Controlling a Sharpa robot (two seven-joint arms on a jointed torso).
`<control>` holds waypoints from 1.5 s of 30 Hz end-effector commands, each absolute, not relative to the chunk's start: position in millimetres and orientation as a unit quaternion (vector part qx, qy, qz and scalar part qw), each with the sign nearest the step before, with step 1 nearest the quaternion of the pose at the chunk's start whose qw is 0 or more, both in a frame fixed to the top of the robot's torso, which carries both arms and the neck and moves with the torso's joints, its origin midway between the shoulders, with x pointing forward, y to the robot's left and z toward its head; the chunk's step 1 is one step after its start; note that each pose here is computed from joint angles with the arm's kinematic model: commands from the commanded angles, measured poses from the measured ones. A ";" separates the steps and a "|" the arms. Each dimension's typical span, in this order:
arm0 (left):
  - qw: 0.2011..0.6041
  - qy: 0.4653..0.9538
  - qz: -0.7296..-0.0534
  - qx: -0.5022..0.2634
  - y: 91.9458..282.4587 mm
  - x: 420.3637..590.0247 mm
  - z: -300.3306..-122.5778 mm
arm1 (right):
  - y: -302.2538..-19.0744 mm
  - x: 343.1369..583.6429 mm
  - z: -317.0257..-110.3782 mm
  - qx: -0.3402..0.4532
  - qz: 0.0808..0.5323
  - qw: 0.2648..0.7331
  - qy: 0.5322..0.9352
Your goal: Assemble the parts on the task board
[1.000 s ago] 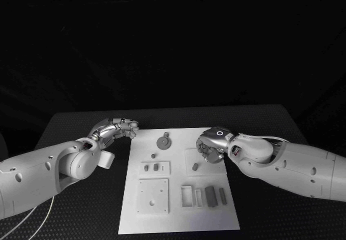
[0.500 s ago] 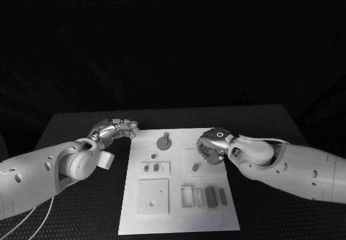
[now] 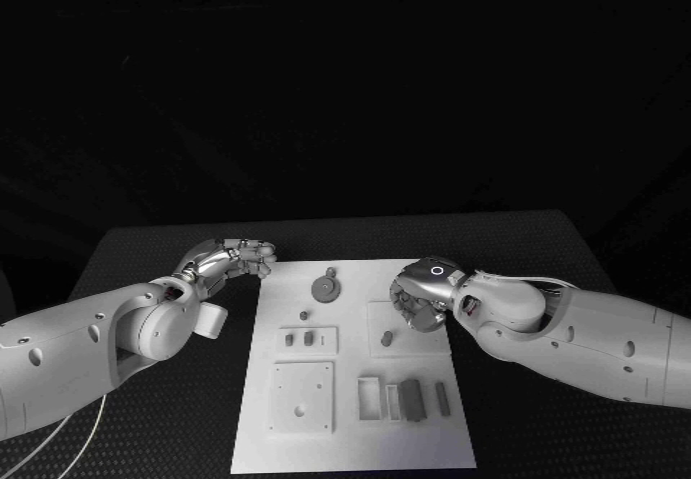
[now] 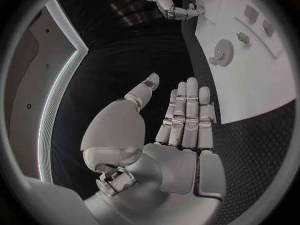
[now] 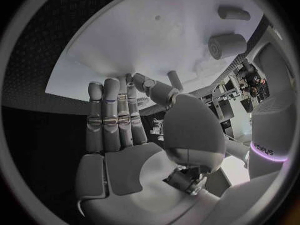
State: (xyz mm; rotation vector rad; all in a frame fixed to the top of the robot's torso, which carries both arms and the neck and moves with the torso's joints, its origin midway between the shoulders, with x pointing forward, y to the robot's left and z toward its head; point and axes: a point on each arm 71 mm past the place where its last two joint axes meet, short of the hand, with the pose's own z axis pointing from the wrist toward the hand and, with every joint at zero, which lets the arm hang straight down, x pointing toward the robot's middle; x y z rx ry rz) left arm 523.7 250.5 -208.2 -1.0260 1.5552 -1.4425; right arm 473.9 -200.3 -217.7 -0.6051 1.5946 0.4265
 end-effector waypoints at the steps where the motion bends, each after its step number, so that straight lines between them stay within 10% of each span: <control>1: 0.382 0.606 -0.571 -0.402 249.4 524.1 -207.0 | -193.2 471.2 -217.2 -0.273 0.206 0.625 0.702; 26: 0.385 0.603 -0.567 -0.408 253.9 526.7 -207.8 | -197.9 474.9 -193.6 -0.248 0.228 0.619 0.710; 45: 0.392 0.598 -0.562 -0.416 256.8 529.2 -207.9 | -171.0 465.3 -163.9 -0.165 0.377 0.623 0.665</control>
